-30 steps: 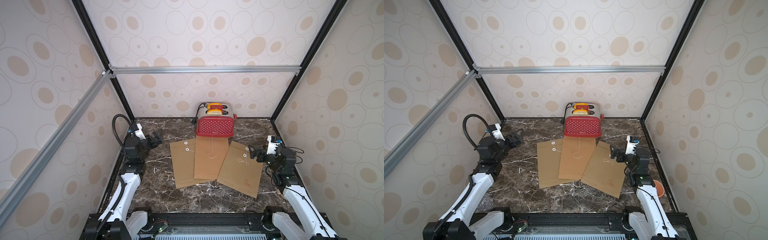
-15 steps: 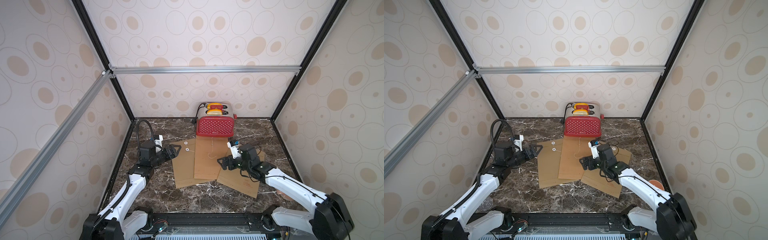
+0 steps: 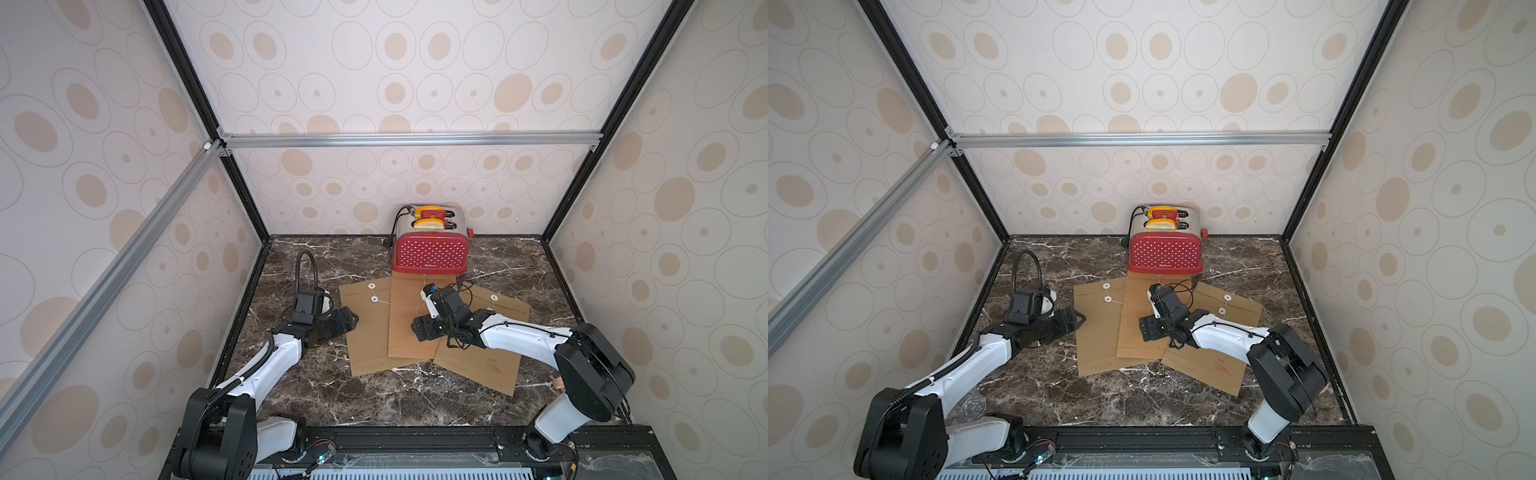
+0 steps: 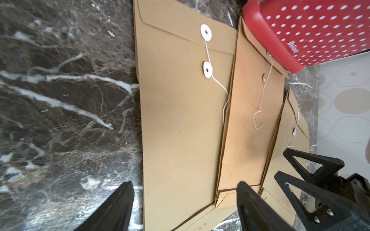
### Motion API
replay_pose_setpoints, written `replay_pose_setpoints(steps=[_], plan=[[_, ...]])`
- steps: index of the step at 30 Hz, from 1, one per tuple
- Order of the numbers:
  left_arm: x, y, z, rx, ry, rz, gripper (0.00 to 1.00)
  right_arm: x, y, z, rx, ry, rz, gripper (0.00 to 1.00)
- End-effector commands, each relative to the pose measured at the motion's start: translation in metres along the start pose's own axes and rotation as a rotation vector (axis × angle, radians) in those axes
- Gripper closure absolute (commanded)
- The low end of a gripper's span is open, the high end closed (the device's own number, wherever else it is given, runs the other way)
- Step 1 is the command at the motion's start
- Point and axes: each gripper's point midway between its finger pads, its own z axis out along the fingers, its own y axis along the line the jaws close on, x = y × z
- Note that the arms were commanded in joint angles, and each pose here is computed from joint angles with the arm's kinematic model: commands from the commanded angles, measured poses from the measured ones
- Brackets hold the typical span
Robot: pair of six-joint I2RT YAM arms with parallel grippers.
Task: Close the mouth of the file bag
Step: Pick up the file bag from the center of the board, then adjust the file bag at the center of the board.
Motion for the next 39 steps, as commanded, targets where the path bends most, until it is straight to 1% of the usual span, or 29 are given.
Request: replay_pose_setpoints(steps=[1,4,6,9,11,13,15,16,17,20,24,26,27,31,34,35,36,37,39], plan=[[-0.006,0.010,0.000,-0.098,0.014,0.040,0.17,-0.013,0.008,0.007,-0.006,-0.014,0.013,0.14],[-0.002,0.016,0.007,-0.119,0.041,0.041,0.17,-0.011,0.013,0.016,-0.008,0.011,-0.007,0.15],[-0.002,0.017,0.009,-0.115,0.035,0.040,0.19,-0.010,0.014,0.021,0.000,0.019,-0.021,0.15],[-0.001,0.019,0.012,-0.119,0.041,0.044,0.25,-0.007,0.013,0.026,0.010,0.036,-0.017,0.15],[0.000,0.016,0.017,-0.097,0.050,0.046,0.37,-0.004,0.012,0.029,0.016,0.049,-0.018,0.14],[0.001,0.015,0.022,-0.088,0.061,0.039,0.43,0.000,0.009,0.031,0.023,0.058,-0.017,0.14],[0.003,0.017,0.026,-0.088,0.070,0.034,0.43,0.004,0.008,0.033,0.023,0.061,-0.019,0.14],[0.003,0.018,0.028,-0.087,0.072,0.034,0.47,0.006,0.007,0.033,0.025,0.064,-0.018,0.14],[0.003,0.018,0.029,-0.085,0.071,0.034,0.48,0.006,0.007,0.033,0.027,0.063,-0.016,0.14],[0.002,0.012,0.033,-0.053,0.074,0.033,0.58,0.010,0.005,0.033,0.031,0.065,-0.007,0.14],[0.013,0.013,0.044,-0.044,0.132,0.033,0.59,0.014,0.007,0.036,0.017,0.076,-0.002,0.14],[0.016,0.016,0.045,-0.057,0.137,0.041,0.65,0.016,0.007,0.037,0.011,0.076,-0.001,0.14],[0.016,0.018,0.044,-0.067,0.133,0.042,0.66,0.016,0.006,0.037,0.012,0.077,-0.001,0.14],[0.016,0.018,0.045,-0.064,0.140,0.042,0.67,0.018,0.006,0.038,0.007,0.078,-0.005,0.14],[0.019,0.026,0.046,-0.103,0.147,0.051,0.65,0.019,0.009,0.039,-0.006,0.078,0.005,0.14],[0.019,0.029,0.045,-0.122,0.145,0.059,0.62,0.020,0.009,0.040,-0.010,0.079,0.006,0.14],[0.019,0.034,0.042,-0.154,0.141,0.067,0.54,0.020,0.009,0.040,-0.010,0.079,0.008,0.14],[0.019,0.038,0.040,-0.177,0.139,0.071,0.49,0.021,0.009,0.040,-0.011,0.081,0.009,0.14],[0.019,0.041,0.039,-0.195,0.145,0.079,0.48,0.021,0.009,0.041,-0.012,0.082,0.011,0.14]])
